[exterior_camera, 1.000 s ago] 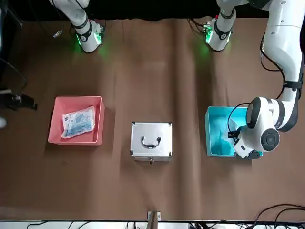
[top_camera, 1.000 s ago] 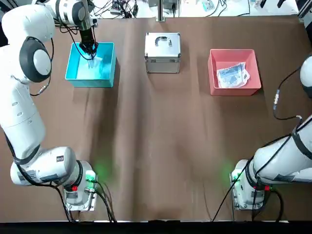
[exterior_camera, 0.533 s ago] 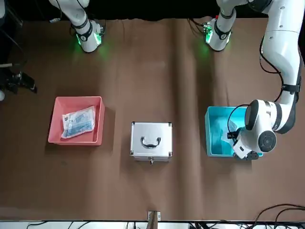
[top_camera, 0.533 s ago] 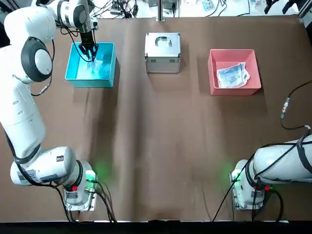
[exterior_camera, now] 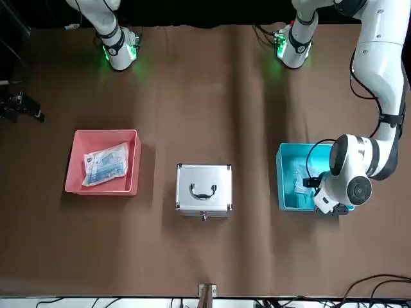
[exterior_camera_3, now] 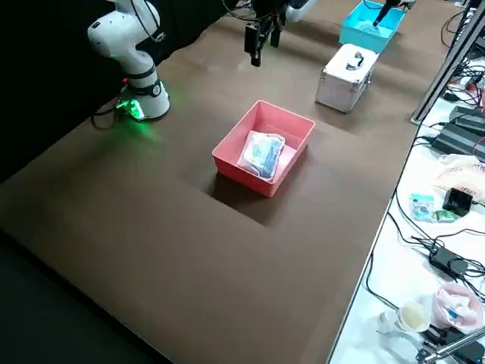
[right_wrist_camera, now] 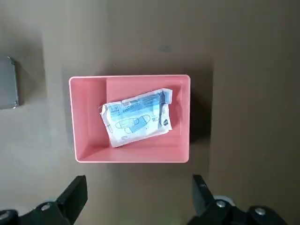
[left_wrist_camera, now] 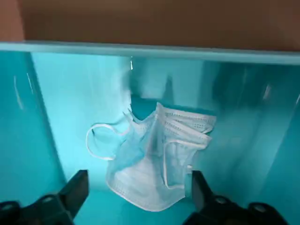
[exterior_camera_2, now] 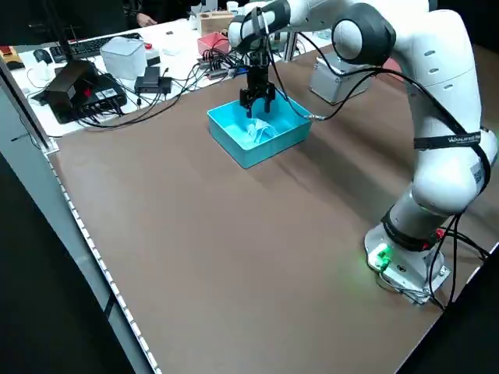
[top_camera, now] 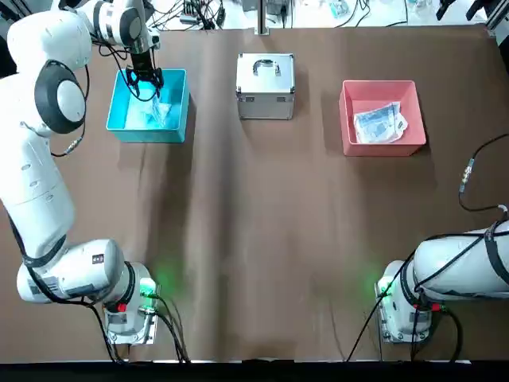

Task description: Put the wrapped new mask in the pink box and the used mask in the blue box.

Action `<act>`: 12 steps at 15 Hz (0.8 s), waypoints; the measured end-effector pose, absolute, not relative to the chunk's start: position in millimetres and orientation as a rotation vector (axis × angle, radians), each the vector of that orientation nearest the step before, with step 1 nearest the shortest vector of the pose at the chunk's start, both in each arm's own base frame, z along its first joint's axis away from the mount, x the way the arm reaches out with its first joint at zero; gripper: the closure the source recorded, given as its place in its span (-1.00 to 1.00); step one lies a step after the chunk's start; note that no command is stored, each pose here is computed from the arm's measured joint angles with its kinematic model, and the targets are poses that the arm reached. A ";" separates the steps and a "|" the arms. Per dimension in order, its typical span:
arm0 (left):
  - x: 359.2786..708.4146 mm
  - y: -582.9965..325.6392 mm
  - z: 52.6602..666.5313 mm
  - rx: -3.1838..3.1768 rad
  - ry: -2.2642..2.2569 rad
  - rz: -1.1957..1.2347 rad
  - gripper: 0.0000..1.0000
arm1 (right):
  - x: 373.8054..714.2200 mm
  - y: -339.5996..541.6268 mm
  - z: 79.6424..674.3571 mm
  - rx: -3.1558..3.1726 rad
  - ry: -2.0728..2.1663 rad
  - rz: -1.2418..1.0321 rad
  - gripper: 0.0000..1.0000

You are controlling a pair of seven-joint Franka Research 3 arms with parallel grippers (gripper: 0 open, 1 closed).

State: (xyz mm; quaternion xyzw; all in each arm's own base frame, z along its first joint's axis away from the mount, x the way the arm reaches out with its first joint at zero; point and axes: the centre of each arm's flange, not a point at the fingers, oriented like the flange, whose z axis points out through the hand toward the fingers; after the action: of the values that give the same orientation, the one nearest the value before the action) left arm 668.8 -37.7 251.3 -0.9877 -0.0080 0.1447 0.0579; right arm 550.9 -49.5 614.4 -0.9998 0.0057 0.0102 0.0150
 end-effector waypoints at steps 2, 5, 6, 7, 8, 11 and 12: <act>671.4 -36.1 255.1 -2.996 -0.030 0.426 -0.99 | 551.4 -48.1 622.8 -3.113 0.013 0.004 -0.96; 677.0 -34.5 274.3 -3.003 -0.041 0.374 -0.98 | 550.7 -47.8 644.7 -3.118 0.011 -0.057 -0.96; 679.3 -35.2 287.6 -3.006 -0.042 0.341 -0.99 | 549.5 -47.7 648.6 -3.119 0.010 -0.058 -0.96; 681.5 -36.6 304.7 -3.011 -0.044 0.303 -0.99 | 548.6 -47.8 650.6 -3.121 0.010 -0.057 -0.96; 682.4 -39.3 324.8 -3.017 -0.045 0.264 -0.99 | 548.1 -47.9 651.5 -3.122 0.010 -0.054 -0.96; 675.7 -48.6 389.7 -3.041 -0.058 0.176 -0.99 | 546.8 -47.7 651.1 -3.122 0.009 -0.036 -0.96; 671.9 -50.5 412.8 -3.052 -0.069 0.145 -0.99 | 546.7 -47.8 651.7 -3.123 0.010 -0.037 -0.96</act>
State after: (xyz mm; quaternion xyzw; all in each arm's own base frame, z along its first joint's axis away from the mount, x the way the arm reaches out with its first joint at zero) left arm 671.9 -50.5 412.8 -0.9977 -0.0226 0.0473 0.0428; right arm 546.7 -47.8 651.7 -0.9999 0.0031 -0.0117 0.0094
